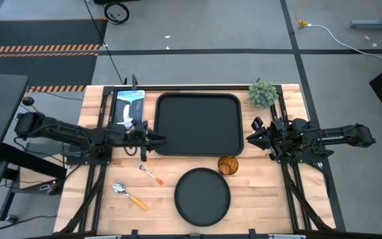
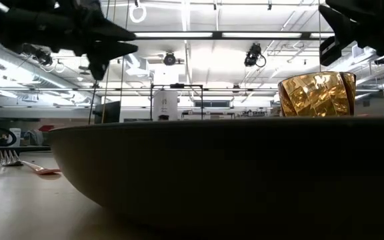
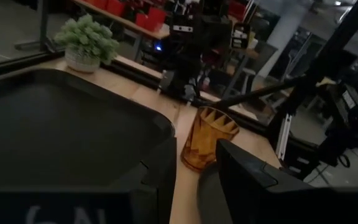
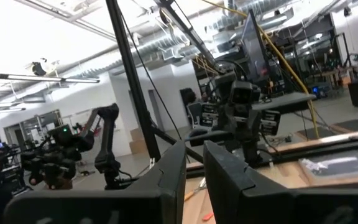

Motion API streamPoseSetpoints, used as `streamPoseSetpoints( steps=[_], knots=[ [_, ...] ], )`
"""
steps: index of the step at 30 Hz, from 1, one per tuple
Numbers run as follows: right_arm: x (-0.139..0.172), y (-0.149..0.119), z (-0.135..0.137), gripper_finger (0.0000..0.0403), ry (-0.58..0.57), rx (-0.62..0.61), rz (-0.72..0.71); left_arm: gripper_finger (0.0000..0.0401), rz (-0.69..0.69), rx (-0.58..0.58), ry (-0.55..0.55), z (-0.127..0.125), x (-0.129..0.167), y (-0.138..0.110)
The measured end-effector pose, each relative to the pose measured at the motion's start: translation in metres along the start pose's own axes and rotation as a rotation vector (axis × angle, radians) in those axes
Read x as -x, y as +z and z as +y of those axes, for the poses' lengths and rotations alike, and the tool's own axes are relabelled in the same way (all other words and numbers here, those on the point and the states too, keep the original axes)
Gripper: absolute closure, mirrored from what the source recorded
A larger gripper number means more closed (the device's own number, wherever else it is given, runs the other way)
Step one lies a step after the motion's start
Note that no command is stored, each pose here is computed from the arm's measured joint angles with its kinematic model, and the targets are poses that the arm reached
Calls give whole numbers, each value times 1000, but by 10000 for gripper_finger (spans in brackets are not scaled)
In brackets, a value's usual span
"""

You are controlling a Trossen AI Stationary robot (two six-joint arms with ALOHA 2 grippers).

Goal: Pick and place plate/cup/fork/spoon on tray
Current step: Put the brown cup on the black tray

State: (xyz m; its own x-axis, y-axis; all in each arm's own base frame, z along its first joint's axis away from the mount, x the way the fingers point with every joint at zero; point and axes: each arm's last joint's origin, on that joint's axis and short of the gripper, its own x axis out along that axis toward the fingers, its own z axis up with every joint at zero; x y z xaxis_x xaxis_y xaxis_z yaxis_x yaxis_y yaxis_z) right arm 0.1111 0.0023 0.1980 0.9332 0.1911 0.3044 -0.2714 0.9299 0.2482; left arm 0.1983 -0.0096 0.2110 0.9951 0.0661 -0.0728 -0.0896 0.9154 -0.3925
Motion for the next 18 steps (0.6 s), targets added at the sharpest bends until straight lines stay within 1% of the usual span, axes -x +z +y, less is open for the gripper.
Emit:
streamPoseSetpoints(
  steps=[8, 12, 15, 18],
  knots=[
    [-1, -10, -4, 339, -34, -42, 96, 280, 73, -8, -14, -21, -47, 5],
    [-1, -13, -5, 339, -67, -60, 185, 280, 92, 4, -24, -33, -74, 8],
    [-3, -10, -5, 339, -110, -34, 254, 280, 104, 1, -27, -41, -95, 8],
    [-5, -4, -3, 339, -118, 21, 298, 280, 122, -2, -21, -47, -117, 9]
  ],
)
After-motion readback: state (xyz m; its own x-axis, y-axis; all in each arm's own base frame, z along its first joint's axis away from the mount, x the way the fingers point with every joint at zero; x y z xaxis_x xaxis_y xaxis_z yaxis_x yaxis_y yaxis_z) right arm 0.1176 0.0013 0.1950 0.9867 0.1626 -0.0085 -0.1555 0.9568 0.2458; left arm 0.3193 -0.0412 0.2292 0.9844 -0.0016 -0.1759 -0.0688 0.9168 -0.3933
